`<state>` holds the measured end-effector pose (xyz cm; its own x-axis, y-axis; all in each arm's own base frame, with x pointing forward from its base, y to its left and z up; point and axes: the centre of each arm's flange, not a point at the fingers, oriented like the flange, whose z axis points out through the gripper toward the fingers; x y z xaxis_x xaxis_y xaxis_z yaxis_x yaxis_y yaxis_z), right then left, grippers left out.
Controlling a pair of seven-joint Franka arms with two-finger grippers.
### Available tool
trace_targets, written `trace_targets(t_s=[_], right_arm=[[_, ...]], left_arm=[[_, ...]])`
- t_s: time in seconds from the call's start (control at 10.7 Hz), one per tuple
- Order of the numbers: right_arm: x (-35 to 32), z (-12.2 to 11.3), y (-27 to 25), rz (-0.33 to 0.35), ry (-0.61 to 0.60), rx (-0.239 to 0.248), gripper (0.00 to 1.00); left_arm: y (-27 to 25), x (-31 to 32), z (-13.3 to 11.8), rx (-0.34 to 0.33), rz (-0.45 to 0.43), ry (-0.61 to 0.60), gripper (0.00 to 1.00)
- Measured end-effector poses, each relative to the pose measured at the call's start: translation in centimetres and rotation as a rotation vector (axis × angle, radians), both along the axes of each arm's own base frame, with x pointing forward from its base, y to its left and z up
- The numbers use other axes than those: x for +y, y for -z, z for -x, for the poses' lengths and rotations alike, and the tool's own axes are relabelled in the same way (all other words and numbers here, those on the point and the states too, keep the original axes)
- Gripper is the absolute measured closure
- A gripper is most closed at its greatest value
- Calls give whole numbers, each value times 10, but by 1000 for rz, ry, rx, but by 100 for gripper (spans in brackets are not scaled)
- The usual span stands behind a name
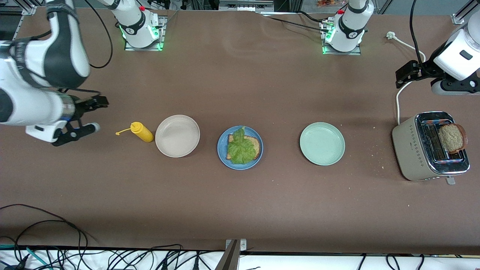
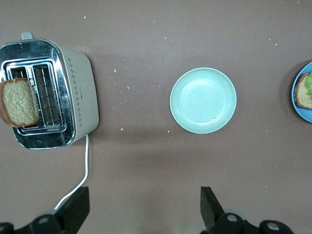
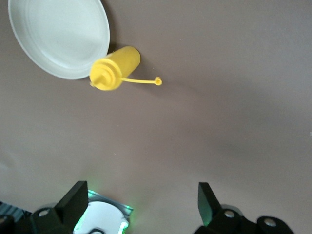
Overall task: Make sandwich in blue plate with both arms
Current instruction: 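Withdraw the right gripper back toward the mustard bottle, then grasp the yellow mustard bottle with the right gripper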
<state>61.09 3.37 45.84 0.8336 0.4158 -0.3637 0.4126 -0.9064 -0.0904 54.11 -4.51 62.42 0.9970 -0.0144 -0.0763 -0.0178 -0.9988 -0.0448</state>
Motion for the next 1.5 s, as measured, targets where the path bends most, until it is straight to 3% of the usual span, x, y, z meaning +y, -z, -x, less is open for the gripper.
trace_targets(t_s=[0.28,0.47,0.56,0.75,0.94,1.13,1.5], right_arm=[[-97,2,36,-226,-148,-17,0],[-153,7,75,-420,-213,-38,0],[-176,9,97,-535,-255,-71,0],[-202,10,146,-755,-336,-171,0],[-200,6,192,-911,-400,-261,0],[-182,0,233,-1075,-477,-395,0],[-141,-6,281,-1283,-566,-567,0]], left_arm=[[0,0,0,0,0,0,0],[0,0,0,0,0,0,0],[0,0,0,0,0,-1,0],[0,0,0,0,0,-1,0],[0,0,0,0,0,-1,0],[0,0,0,-1,0,-1,0],[0,0,0,-1,0,-1,0]])
